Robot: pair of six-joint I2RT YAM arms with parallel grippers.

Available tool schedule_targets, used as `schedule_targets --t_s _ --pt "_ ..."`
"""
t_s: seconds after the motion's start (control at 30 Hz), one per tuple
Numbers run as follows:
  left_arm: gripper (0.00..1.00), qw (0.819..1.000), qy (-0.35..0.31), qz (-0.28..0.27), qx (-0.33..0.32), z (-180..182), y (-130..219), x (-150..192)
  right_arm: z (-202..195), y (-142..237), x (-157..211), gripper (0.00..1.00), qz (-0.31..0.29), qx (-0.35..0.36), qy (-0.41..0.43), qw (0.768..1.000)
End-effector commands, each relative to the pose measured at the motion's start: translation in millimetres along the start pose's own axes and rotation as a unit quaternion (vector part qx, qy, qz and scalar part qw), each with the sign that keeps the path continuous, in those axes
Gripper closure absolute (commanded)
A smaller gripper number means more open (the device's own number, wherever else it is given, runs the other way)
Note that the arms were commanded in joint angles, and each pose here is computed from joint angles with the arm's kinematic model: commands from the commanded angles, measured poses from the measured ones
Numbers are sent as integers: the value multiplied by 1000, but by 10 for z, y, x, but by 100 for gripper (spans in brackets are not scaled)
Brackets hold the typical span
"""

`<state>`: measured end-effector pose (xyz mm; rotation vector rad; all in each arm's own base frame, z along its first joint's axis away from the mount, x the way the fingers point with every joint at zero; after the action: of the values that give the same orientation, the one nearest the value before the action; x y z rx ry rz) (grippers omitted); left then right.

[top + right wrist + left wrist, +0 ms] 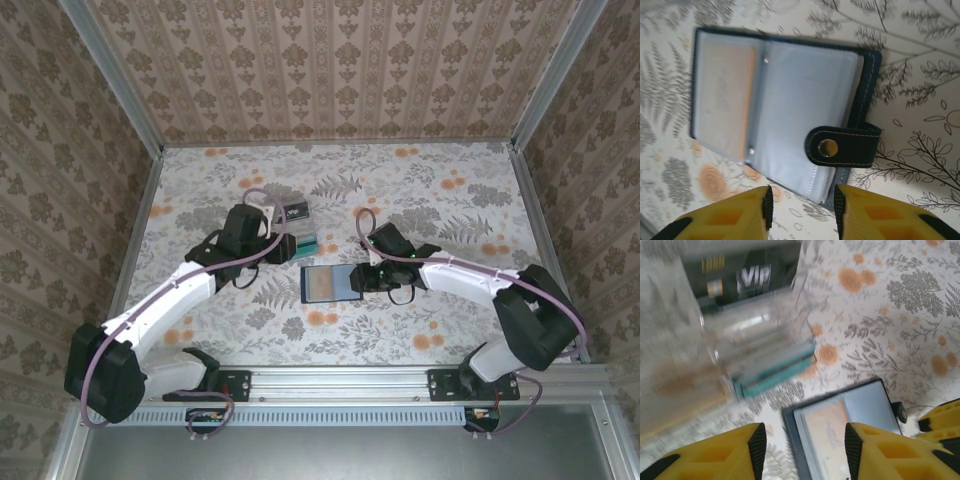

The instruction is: Take the credit cards out of the card holder

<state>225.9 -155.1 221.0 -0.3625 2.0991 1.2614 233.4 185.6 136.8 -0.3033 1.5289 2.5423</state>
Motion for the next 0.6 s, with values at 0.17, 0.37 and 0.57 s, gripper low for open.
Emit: schedule_targets --t_s 0.17,0.37,0.57 --pt "60 987 149 21 58 -31 -177 345 -53 -200 28 69 21 53 2 998" --pt "60 981 171 60 73 -87 -365 522 -25 -314 78 73 32 62 2 998" --pt "66 978 172 92 74 -145 -525 619 -39 -342 117 79 32 70 -6 997"
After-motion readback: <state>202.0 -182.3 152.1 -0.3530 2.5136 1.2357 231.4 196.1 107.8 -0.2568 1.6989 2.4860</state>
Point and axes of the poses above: each hand's point on the last joint's axis, 136 mm out from that joint toward the fingers, its own y axis back along the fingers, its own z axis along the line the jaws close on, x = y × z, the point moved 10 cm from there along y, back along the fingers, and after that the axes turned 7 degrees about -y, right-handed, at the moved point
